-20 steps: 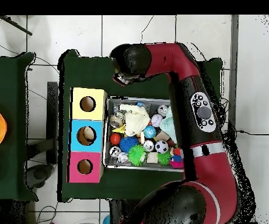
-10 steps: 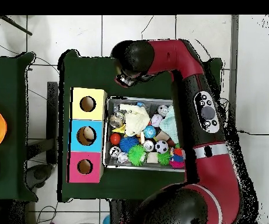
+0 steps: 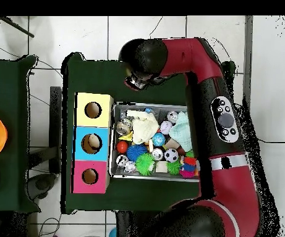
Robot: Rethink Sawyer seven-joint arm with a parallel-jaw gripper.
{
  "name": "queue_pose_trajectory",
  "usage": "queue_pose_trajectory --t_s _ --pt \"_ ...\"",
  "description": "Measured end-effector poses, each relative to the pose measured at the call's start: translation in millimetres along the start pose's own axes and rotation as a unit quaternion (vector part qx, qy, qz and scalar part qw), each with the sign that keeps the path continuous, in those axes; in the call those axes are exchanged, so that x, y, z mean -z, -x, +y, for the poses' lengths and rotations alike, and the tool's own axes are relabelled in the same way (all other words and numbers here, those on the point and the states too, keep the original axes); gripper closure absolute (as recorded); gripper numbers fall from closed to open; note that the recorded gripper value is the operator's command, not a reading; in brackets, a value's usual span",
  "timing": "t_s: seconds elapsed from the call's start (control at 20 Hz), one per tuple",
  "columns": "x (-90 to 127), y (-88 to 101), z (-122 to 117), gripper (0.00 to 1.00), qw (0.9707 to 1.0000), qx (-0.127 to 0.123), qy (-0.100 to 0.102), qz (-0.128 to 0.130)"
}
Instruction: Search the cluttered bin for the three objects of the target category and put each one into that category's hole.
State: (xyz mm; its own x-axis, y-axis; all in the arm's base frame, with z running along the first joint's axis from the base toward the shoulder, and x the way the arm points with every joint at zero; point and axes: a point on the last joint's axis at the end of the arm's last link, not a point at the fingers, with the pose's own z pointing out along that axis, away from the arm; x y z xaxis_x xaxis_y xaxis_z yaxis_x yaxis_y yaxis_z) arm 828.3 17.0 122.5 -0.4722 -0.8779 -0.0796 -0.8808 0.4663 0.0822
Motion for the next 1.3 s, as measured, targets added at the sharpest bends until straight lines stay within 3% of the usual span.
queue_pose_trajectory --t_s 0.35,0.8,1.0,1.3 --pt "-1 -17.2 -9 0.0 0.9999 -0.012 0.001 -0.001" --pt "-38 -45.3 -14 0.0 0.9996 -0.01 0.026 -0.005" --pt "-45 -56.0 -17 0.0 0.9995 -0.012 0.026 -0.009" --pt "-40 -90.1 -14 0.0 0.9995 -0.015 0.028 -0.004"
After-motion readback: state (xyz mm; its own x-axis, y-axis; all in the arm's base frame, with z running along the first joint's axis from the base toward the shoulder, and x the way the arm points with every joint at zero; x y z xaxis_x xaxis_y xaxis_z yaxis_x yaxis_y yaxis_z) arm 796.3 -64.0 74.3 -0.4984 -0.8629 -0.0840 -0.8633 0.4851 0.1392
